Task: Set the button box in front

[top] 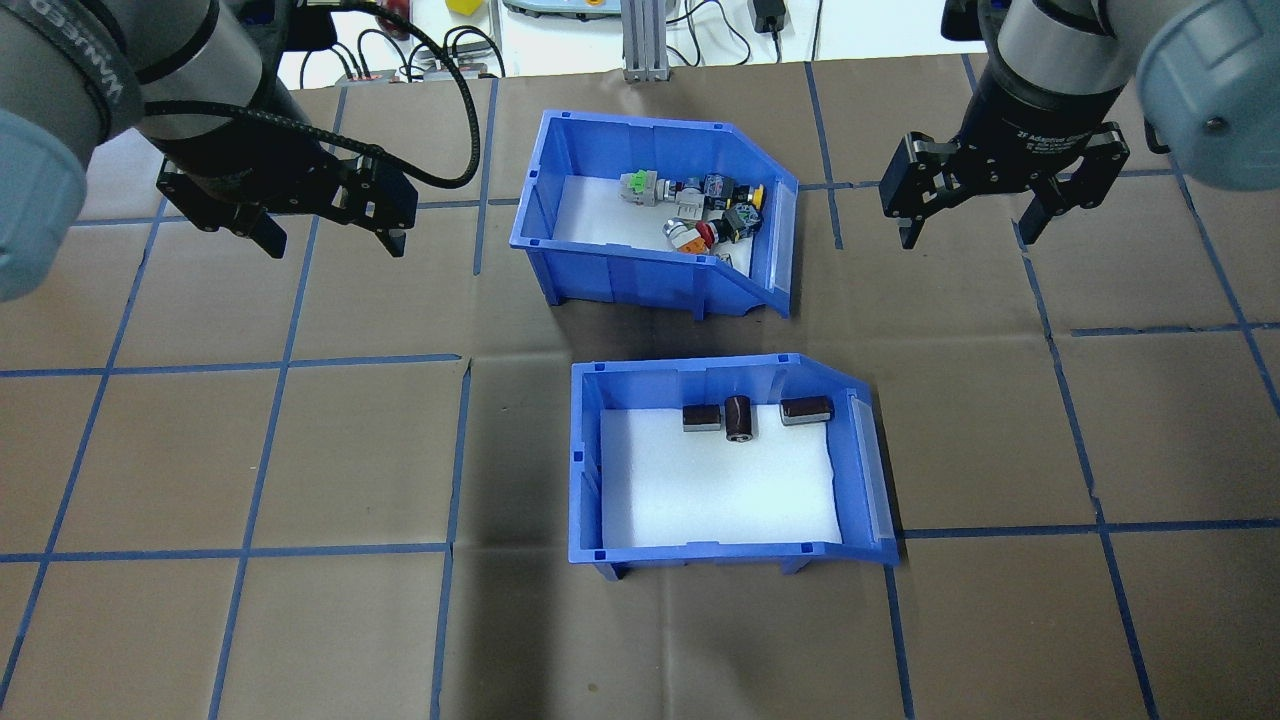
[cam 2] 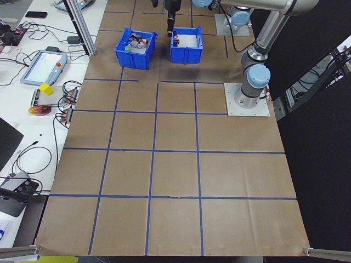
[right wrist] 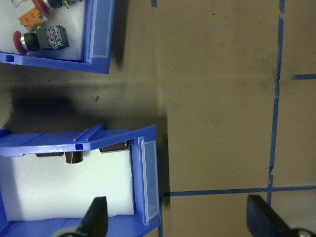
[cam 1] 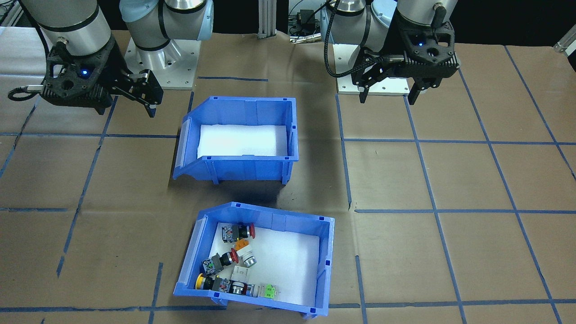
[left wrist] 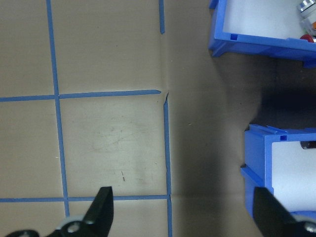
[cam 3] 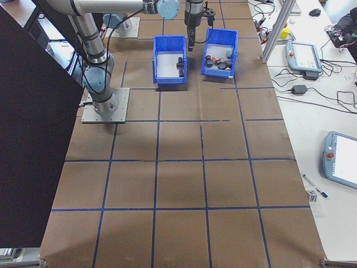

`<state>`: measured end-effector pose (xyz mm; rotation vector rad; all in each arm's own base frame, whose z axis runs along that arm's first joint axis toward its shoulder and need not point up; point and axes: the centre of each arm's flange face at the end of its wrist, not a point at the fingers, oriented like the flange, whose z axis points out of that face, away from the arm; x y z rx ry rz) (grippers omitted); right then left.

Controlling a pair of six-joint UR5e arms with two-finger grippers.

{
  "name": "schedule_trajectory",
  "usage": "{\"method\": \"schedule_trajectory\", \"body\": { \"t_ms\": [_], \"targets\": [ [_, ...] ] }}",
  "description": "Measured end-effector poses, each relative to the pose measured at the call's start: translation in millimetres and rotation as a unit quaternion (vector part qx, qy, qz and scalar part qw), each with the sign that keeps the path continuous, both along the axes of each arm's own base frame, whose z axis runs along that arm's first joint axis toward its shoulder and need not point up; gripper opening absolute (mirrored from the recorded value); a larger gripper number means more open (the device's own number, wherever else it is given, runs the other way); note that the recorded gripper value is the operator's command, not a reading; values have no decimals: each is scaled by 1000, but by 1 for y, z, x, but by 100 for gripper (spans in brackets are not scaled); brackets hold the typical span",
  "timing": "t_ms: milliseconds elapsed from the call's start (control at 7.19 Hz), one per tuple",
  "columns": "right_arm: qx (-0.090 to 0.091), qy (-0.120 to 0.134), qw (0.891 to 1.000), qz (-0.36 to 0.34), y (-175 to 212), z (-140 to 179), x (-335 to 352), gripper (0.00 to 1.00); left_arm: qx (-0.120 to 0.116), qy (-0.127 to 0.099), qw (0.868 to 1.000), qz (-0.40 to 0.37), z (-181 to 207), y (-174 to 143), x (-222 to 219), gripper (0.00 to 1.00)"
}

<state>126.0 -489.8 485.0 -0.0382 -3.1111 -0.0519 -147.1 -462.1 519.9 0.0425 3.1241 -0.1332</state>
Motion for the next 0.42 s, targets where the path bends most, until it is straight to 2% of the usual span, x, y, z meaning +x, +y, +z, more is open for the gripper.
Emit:
{"method": "schedule_trajectory", "body": {
  "t_ms": [417],
  "targets": [
    [0,0,1000,0,0,1,0,100,0,-2,1000,4,-1,-1,2,100]
  ]
}}
